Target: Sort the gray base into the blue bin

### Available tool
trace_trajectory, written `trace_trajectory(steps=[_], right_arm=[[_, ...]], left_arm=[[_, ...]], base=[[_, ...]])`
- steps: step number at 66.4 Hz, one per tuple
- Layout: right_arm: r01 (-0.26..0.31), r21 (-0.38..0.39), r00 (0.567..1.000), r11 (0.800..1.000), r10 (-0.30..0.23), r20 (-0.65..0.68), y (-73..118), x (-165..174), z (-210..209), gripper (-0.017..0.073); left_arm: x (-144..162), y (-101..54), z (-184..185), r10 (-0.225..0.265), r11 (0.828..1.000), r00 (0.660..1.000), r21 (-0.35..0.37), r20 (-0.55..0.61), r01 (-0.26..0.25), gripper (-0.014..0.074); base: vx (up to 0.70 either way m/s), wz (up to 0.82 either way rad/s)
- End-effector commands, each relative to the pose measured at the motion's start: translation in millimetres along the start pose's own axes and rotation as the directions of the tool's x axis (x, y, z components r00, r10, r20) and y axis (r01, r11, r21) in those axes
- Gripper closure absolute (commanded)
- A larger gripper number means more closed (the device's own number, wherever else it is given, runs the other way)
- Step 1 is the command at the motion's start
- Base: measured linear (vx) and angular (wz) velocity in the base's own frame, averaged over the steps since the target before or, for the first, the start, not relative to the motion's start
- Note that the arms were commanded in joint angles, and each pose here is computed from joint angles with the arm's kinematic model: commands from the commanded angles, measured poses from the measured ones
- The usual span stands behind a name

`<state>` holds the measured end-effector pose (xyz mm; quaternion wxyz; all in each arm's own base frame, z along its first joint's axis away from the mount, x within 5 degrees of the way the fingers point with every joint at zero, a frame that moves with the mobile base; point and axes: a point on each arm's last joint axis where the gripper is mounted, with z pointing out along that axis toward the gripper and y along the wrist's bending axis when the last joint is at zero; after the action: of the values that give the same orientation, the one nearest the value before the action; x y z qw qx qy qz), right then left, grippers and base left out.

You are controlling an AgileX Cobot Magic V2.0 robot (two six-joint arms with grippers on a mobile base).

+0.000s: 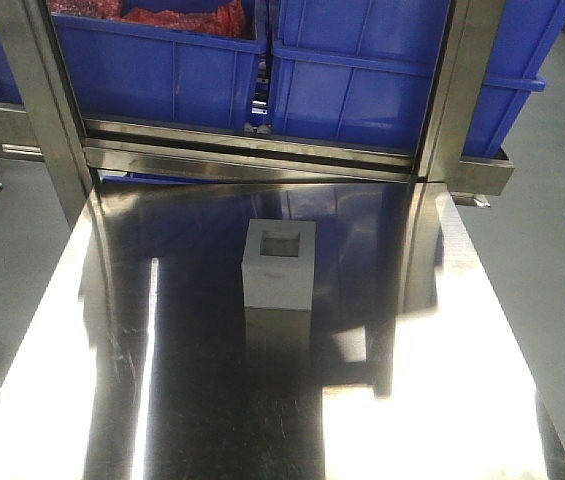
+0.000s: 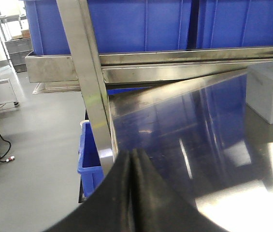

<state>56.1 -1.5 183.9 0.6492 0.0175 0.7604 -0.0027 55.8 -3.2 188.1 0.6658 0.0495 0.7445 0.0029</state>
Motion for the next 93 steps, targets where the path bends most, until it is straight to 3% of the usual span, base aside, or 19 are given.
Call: trace_trajectory(steps=[1, 64, 81, 93], right_arm=[[0.018, 0.004, 0.998, 1.000, -0.018, 0.052, -0.2, -5, 1, 0.0564], [0.018, 0.004, 0.998, 1.000, -0.018, 0.052, -0.2, -5, 1, 0.0564], [0.018, 0.004, 0.998, 1.000, -0.018, 0.052, -0.2, -5, 1, 0.0564], [0.018, 0.004, 0.998, 1.000, -0.018, 0.052, -0.2, -5, 1, 0.0564]], left_arm=[[-14, 0.5, -3, -0.011, 1.000, 0.994, 0.001, 0.110, 0.011, 0.0600], [-15, 0.5, -3, -0.011, 1.000, 0.994, 0.001, 0.112, 0.011, 0.0600], [-27, 0.9, -5, -0.020, 1.000, 0.974, 0.001, 0.227, 0.020, 0.0600], [-40, 1.4, -9, -0.018, 1.000, 0.932, -0.001, 0.363, 0.019, 0.0600]], base=[[0.00, 0.00], [0.00, 0.00], [0.00, 0.00], [0.00, 0.00]])
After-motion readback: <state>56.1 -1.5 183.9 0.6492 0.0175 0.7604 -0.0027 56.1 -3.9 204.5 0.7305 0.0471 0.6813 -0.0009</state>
